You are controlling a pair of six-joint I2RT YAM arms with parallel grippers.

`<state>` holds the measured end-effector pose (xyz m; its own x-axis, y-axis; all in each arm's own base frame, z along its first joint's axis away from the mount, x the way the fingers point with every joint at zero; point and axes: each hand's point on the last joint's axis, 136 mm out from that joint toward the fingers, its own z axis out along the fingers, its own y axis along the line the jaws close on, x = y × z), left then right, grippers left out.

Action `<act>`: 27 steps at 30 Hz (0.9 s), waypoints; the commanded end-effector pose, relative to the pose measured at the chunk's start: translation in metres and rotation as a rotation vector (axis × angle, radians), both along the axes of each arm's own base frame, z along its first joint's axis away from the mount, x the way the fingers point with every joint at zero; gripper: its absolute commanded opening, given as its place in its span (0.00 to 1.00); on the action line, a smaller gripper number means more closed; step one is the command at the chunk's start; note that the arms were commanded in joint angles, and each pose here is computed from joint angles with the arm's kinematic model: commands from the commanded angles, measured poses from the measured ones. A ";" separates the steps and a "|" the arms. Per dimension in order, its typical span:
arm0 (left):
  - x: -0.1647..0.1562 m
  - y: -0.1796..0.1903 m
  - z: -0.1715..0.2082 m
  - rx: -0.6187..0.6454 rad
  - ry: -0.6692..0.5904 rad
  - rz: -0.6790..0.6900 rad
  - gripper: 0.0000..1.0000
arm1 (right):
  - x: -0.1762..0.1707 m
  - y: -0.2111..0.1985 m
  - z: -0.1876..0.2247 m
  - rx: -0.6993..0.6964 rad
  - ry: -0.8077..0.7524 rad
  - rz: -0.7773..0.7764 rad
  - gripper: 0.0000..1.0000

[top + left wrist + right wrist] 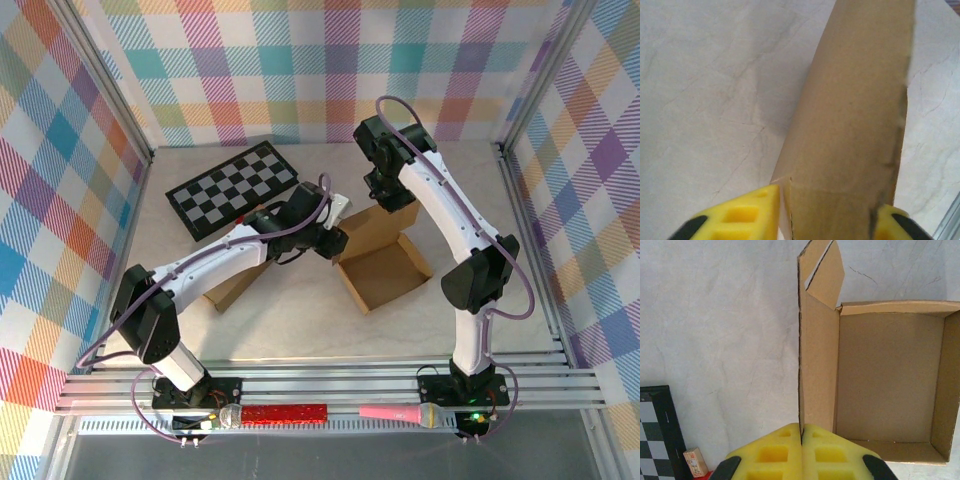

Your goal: Fold the paper box

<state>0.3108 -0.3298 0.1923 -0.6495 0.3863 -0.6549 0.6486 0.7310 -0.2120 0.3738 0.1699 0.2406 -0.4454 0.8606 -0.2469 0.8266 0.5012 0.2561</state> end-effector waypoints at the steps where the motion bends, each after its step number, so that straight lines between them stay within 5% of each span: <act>1: -0.002 0.000 -0.003 0.044 0.004 -0.020 0.12 | -0.002 -0.003 -0.002 -0.002 0.018 0.008 0.00; 15: -0.003 0.004 -0.008 0.087 -0.004 -0.031 0.00 | 0.003 0.003 -0.002 0.018 -0.009 0.068 0.02; 20: -0.006 0.014 -0.006 0.126 -0.024 -0.110 0.00 | 0.030 0.015 0.029 -0.012 -0.182 0.372 0.53; 27: 0.002 0.047 -0.003 0.081 0.039 -0.166 0.00 | 0.032 0.045 0.091 -0.047 -0.524 1.025 0.77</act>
